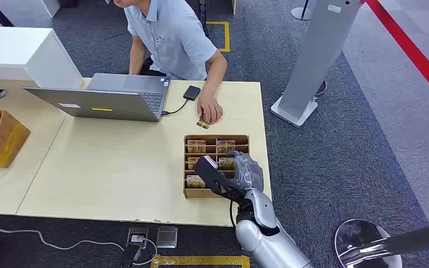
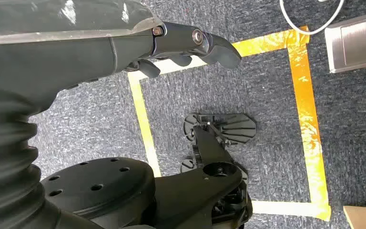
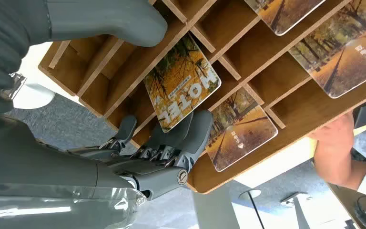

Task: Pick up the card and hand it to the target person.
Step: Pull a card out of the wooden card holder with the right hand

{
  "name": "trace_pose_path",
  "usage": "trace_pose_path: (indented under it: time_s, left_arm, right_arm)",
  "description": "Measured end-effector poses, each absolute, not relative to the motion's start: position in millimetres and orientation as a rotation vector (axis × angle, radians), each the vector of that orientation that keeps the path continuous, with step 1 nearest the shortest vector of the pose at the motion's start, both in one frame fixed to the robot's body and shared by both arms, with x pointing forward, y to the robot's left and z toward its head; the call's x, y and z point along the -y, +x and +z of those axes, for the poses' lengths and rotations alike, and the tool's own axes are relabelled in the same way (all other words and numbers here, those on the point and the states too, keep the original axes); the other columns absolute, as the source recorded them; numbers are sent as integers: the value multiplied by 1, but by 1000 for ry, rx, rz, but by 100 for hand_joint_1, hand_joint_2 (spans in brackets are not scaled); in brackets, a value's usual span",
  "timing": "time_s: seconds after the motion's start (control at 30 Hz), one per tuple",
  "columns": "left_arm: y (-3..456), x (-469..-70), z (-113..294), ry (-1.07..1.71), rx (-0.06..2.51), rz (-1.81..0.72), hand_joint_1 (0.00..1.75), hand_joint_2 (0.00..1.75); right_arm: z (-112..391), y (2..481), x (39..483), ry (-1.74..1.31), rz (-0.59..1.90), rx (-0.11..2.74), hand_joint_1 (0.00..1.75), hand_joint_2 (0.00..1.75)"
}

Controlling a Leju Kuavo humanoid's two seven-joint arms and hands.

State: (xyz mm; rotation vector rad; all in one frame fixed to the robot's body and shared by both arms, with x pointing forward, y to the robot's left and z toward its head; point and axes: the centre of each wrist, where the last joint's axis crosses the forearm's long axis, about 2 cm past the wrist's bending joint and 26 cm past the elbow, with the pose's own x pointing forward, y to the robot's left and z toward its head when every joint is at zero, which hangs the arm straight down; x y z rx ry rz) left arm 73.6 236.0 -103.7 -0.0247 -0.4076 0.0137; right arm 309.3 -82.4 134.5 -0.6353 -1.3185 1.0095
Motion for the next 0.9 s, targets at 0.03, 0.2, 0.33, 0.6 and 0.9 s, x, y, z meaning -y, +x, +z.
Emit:
trace_pose_path:
  time_s: [0.03,0.2,0.33,0.6,0.9]
  left_arm:
    - [74,-236,-104,-25,408,14,0,175]
    - [74,-236,-104,-24,408,14,0,175]
    - [74,-236,-104,-24,407,14,0,175]
    - [74,-236,-104,-35,408,14,0,175]
    - [74,-236,-104,-40,408,14,0,175]
  right_arm:
    - [134,309,83,-635,1009,1318,73,175]
    - [135,311,84,-635,1002,1316,77,175]
    - [135,311,84,-634,1000,1316,79,175]
    - [135,311,84,-638,1003,1315,85,175]
    - [134,311,84,-644,1012,1312,117,175]
